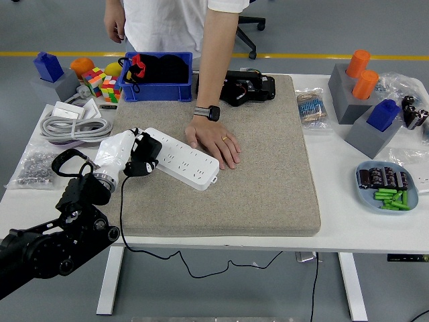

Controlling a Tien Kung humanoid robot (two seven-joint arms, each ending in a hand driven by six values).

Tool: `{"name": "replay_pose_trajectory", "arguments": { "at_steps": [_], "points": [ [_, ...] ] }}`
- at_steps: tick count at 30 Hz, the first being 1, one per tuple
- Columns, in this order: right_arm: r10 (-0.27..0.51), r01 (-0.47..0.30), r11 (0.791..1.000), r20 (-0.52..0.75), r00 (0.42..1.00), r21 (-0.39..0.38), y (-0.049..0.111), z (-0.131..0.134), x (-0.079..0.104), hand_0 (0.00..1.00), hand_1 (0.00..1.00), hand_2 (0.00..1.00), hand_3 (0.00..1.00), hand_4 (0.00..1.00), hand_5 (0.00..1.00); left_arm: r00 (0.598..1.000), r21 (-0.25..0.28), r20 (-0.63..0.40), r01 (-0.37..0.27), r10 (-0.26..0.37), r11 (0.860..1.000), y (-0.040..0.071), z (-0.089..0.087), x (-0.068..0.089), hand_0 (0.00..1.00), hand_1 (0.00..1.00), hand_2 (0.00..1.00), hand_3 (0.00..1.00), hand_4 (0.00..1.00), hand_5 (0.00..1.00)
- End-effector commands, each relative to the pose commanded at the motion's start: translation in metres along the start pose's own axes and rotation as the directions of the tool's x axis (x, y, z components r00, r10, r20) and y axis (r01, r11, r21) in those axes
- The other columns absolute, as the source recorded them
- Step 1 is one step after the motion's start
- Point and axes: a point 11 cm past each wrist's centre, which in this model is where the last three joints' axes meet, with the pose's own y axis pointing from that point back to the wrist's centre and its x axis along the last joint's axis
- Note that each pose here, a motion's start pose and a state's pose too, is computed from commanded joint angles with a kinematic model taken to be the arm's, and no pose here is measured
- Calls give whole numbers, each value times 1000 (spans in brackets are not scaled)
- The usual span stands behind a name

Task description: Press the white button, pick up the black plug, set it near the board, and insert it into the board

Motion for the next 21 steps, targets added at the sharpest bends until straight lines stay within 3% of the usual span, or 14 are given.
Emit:
{"name": "replay_pose_trajectory", "arguments": {
  "at_steps": [6,7,12,13,18,19,21],
  "points": [
    [1,-1,1000,1,1000,0,0,0,0,613,579,576,581,647,388,1000,21,2,11,-11,1000,-1,-4,0,292,324,384,562,587,2],
    [1,-1,1000,1,1000,0,0,0,0,614,578,576,581,647,388,1000,26,2,14,-14,1000,-2,-5,0,331,404,428,573,640,2],
    [0,0,1000,3,1000,2,0,-1,0,614,578,576,581,647,388,1000,37,-1,31,-31,999,-2,-7,-2,331,404,428,573,640,2],
    [0,0,1000,2,1000,2,0,-1,0,613,579,576,581,647,387,999,38,1,34,-34,999,-2,-7,-2,569,623,559,674,951,54],
    [-1,1,1000,2,1000,2,0,-1,-1,613,579,576,581,647,387,999,26,-3,38,-38,999,-2,-6,-2,569,623,559,674,951,54],
    [-2,2,1000,2,1000,2,0,-1,-1,612,578,576,581,648,387,999,23,-4,38,-38,999,-2,-5,-2,775,779,682,766,998,199],
    [-1,1,1000,2,1000,1,0,-1,-1,612,578,576,581,648,387,999,19,-4,39,-39,999,-2,-5,-2,775,779,682,766,998,199]
  ]
}}
